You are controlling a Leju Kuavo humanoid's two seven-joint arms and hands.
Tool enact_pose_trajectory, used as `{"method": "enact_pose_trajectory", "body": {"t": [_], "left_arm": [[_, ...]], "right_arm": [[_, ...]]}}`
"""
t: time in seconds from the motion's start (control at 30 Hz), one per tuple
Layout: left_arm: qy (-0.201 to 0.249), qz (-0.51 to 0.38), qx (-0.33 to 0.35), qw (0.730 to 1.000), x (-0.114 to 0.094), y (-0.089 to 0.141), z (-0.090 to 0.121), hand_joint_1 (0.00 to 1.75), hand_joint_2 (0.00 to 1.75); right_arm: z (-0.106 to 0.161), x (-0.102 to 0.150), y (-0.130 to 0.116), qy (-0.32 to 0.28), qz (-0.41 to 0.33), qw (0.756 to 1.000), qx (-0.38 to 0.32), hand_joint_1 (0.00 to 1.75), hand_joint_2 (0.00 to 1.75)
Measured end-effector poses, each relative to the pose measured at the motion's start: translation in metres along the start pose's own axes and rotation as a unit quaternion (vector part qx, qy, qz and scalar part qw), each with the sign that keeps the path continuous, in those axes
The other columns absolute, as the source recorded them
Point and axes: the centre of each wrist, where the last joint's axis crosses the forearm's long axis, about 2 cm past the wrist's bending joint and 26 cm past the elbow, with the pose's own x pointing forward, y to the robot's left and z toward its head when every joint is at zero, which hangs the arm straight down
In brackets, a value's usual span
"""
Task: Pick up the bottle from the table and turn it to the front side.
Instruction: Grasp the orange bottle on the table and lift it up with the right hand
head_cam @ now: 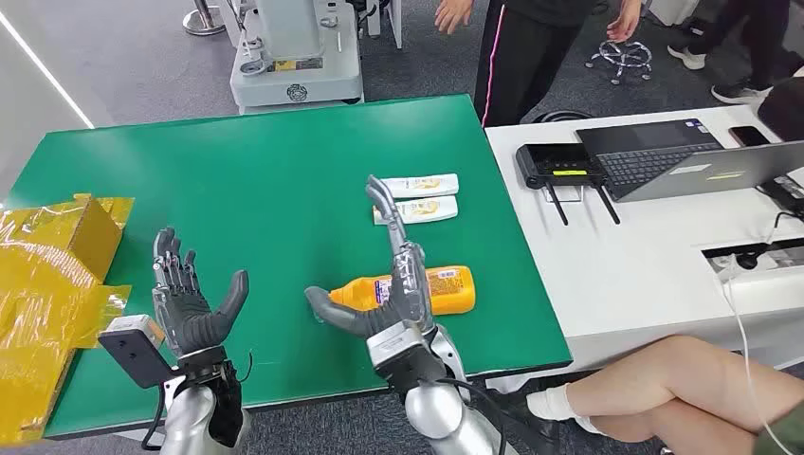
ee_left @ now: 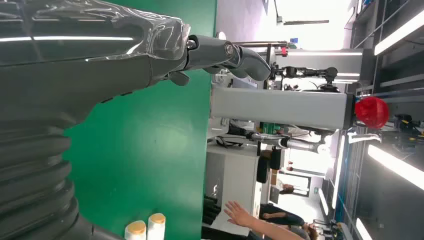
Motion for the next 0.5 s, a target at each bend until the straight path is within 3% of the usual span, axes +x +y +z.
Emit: {"method": "enact_pose_trajectory", "body": {"t": [0.13, 0.5], "left_arm": [[-0.001, 0.003, -0.002, 1.000, 0.000, 0.000, 0.000, 0.00, 1.75], [0.009, 0.020, -0.012, 1.000, -0.002, 0.003, 0.009, 0.00, 1.75]], "right_arm": [[0.000, -0.009, -0.018, 0.013, 0.062, 0.998, 0.030, 0.00, 1.75], [0.016, -0.060, -0.104, 0.086, 0.201, 0.969, 0.114, 0.00, 1.75]]}}
